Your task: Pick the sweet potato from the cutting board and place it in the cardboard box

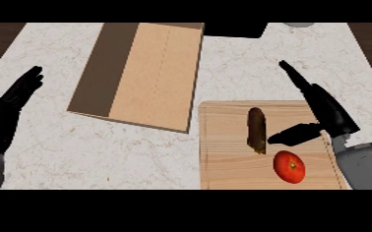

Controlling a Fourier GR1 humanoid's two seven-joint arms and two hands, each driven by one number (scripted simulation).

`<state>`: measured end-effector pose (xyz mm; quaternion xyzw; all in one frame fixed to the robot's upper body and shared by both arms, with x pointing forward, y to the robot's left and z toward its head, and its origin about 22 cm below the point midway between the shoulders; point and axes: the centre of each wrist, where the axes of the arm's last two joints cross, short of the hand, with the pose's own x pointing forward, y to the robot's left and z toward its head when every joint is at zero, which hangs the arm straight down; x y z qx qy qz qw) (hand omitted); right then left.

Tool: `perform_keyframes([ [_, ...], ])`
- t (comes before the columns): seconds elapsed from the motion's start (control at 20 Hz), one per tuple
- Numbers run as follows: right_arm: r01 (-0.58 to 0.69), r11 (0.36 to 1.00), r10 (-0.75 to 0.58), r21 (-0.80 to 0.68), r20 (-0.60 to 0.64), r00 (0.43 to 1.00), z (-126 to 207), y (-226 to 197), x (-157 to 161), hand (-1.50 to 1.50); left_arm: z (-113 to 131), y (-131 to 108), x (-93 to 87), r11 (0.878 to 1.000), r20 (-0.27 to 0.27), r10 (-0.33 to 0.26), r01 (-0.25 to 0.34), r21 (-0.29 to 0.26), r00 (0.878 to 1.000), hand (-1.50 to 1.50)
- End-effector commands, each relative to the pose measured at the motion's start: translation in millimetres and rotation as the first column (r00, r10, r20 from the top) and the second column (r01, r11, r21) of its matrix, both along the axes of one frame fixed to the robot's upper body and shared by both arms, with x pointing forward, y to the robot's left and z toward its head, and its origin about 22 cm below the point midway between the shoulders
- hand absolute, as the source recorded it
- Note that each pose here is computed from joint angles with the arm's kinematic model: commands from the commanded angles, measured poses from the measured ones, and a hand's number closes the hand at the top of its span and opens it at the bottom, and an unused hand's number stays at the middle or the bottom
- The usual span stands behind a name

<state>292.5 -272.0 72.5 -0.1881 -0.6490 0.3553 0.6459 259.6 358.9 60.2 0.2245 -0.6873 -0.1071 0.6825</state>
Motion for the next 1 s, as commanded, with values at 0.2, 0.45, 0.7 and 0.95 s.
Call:
perform_keyframes([
  [0.2,-0.197,0.980,0.198,0.025,-0.045,0.979,-36,-30,-30,-1.50,-44,4,-6.7,0.988,-0.123,0.148,-0.142,0.056,0.981,0.00],
  [0.45,-0.315,0.928,0.318,-0.197,-0.020,0.948,23,-22,-16,-1.50,-46,3,-8.0,0.986,-0.127,0.149,-0.137,0.094,0.981,0.00],
  [0.7,-0.363,0.781,0.305,-0.508,-0.198,0.932,44,-13,4,-1.50,-48,-5,-1.5,0.987,-0.128,0.144,-0.134,0.088,0.981,0.00],
  [0.95,-0.439,0.688,0.260,-0.578,-0.369,0.892,58,20,37,-1.50,-33,-9,3.7,0.990,-0.109,0.115,-0.105,0.094,0.987,0.00],
])
